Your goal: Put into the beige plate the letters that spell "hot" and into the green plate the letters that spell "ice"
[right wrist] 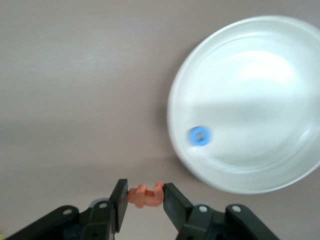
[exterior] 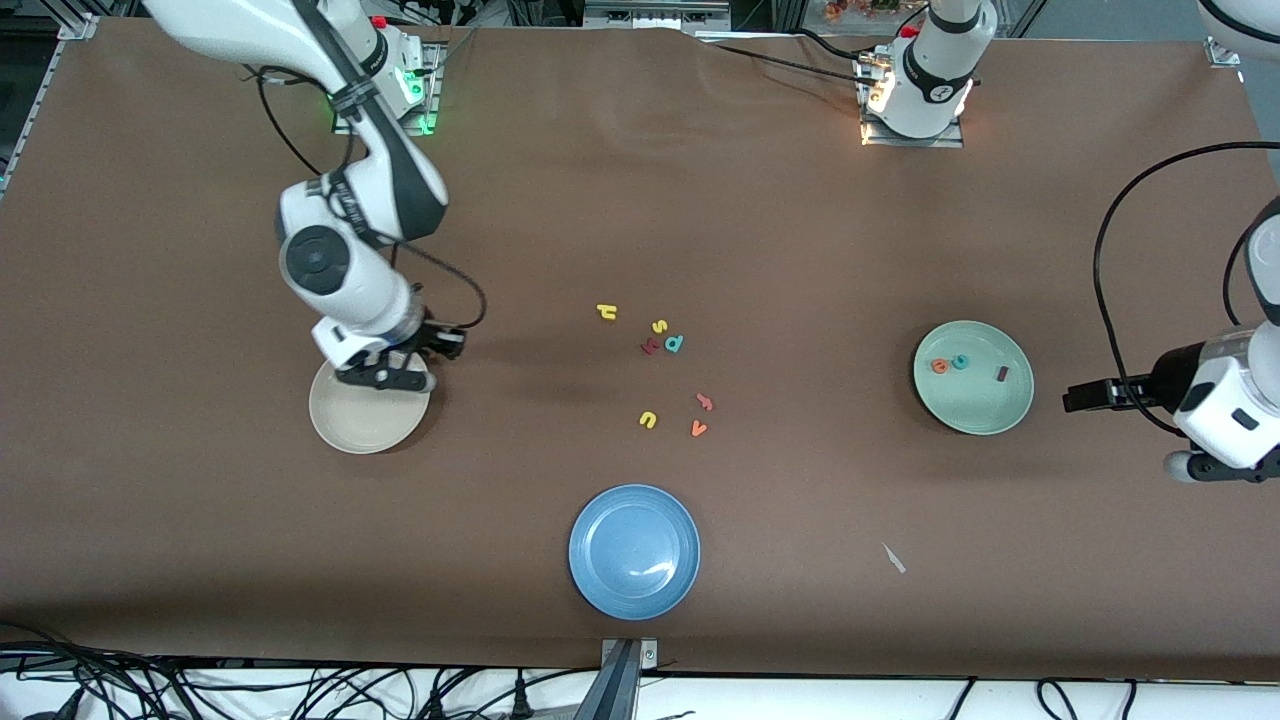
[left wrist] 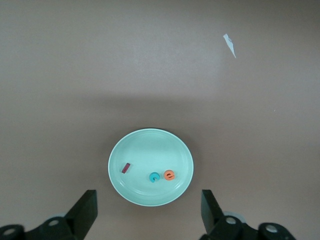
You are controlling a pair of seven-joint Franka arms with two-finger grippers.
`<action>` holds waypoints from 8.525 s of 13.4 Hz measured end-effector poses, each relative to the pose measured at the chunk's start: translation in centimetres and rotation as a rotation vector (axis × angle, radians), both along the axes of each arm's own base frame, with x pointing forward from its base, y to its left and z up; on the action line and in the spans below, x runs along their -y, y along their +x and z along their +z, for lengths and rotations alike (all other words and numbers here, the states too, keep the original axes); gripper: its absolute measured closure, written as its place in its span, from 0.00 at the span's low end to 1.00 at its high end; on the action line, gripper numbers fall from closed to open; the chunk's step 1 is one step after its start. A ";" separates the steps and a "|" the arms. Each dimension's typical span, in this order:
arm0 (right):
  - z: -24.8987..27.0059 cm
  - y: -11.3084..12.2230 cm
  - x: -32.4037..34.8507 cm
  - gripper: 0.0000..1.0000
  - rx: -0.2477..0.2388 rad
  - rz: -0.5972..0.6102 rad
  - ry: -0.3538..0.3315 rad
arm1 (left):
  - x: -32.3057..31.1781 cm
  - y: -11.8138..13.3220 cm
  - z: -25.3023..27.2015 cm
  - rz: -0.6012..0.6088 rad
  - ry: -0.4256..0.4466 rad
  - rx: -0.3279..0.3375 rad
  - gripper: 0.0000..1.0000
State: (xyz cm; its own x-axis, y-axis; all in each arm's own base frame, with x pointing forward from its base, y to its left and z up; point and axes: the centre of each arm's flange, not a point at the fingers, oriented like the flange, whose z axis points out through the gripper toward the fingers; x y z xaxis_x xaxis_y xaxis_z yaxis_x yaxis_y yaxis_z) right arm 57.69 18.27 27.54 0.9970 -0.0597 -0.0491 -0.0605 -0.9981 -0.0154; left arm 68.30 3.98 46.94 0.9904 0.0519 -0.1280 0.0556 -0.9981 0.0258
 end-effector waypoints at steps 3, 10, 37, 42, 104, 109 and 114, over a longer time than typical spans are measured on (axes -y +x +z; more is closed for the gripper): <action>-0.3 1.9 8.0 0.63 0.002 0.109 -0.016 | 0.1 -1.7 -0.1 -0.089 0.022 -0.010 0.00; -1.0 1.9 8.4 0.24 -0.006 0.083 0.048 | 2.4 -1.8 2.0 -0.132 0.017 0.039 0.00; -8.9 -13.6 -27.5 0.02 0.092 -0.068 0.040 | 4.7 -2.4 5.2 -0.175 0.012 0.032 0.00; -11.2 -13.9 -27.4 0.03 0.088 -0.038 0.008 | 4.7 -2.5 5.2 -0.174 0.013 0.031 0.00; 25.7 1.1 14.1 0.01 -0.018 0.105 -0.030 | 10.5 -6.7 9.6 -0.289 0.020 -0.096 0.00; 28.4 -0.3 14.6 0.01 0.001 0.098 -0.029 | 14.5 -7.3 11.7 -0.362 0.000 -0.054 0.00; 28.0 0.0 14.8 0.01 -0.002 0.096 -0.031 | 13.6 -7.6 11.6 -0.349 0.002 -0.086 0.00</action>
